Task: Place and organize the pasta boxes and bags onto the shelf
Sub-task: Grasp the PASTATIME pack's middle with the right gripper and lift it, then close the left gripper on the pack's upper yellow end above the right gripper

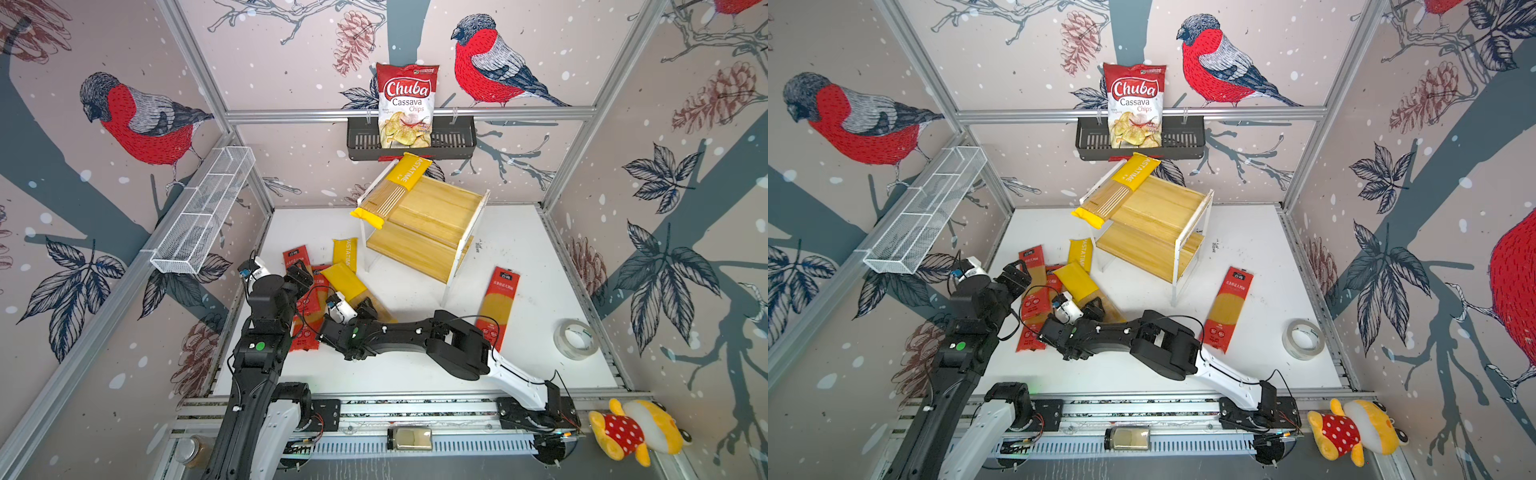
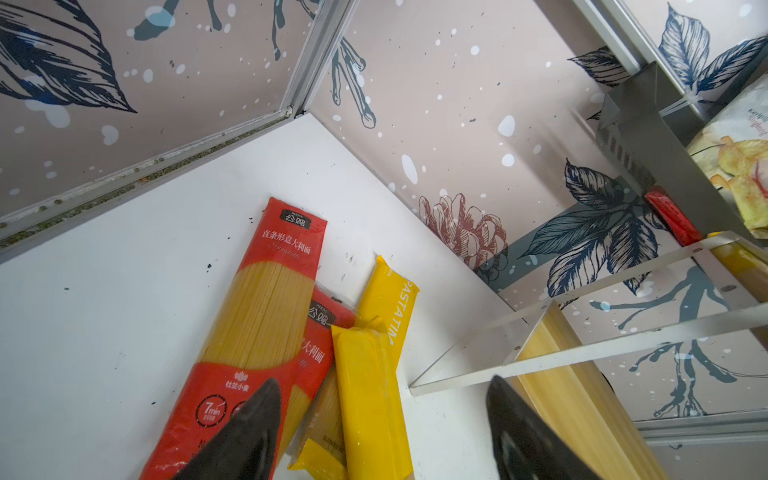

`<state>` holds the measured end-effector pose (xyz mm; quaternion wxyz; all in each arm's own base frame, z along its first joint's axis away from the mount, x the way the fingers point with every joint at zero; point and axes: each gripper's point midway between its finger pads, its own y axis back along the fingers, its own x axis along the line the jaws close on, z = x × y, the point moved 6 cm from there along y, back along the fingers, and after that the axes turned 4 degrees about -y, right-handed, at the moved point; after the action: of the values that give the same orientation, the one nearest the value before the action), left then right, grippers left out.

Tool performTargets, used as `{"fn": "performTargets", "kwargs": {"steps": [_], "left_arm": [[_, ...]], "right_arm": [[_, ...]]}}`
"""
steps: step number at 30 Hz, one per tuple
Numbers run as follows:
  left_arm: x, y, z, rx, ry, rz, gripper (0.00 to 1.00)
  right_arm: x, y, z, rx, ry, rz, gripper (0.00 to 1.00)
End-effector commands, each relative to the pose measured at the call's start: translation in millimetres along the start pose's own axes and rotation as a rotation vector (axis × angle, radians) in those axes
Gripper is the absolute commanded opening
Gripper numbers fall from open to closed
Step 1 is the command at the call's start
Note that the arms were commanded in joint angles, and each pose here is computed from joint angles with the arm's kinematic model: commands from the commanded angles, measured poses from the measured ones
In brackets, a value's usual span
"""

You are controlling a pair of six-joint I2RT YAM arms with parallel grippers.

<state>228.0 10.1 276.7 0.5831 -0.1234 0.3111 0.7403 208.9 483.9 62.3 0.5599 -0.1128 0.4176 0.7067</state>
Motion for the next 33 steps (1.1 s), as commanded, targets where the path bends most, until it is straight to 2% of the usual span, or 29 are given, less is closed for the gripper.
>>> {"fn": "performTargets", "kwargs": {"steps": [1, 5, 11, 19, 23, 28, 33], "left_arm": [[-9, 4, 11, -0.045, 0.028, -0.052, 0.76], [-14, 7, 16, -0.052, 0.029, -0.064, 0.76], [-29, 10, 28, -0.048, -0.011, -0.118, 0.76], [-87, 23, 66, -0.020, -0.155, -0.348, 0.75], [-109, 29, 79, -0.014, -0.210, -0.443, 0.76], [-132, 37, 86, -0.004, -0.271, -0.590, 0.76], [-137, 34, 77, 0.000, -0.298, -0.689, 0.77]], "right_arm": [[-13, 9, 6, -0.021, -0.002, -0.020, 0.36], [-29, 19, 16, -0.052, -0.032, -0.028, 0.19], [-55, 39, 28, -0.079, -0.117, 0.066, 0.07], [-87, 82, 36, -0.134, -0.219, 0.385, 0.01], [-108, 95, 32, -0.122, -0.292, 0.551, 0.00], [-142, 108, 25, -0.148, -0.434, 0.679, 0.00], [-184, 130, 25, -0.265, -0.588, 0.798, 0.00]]}}
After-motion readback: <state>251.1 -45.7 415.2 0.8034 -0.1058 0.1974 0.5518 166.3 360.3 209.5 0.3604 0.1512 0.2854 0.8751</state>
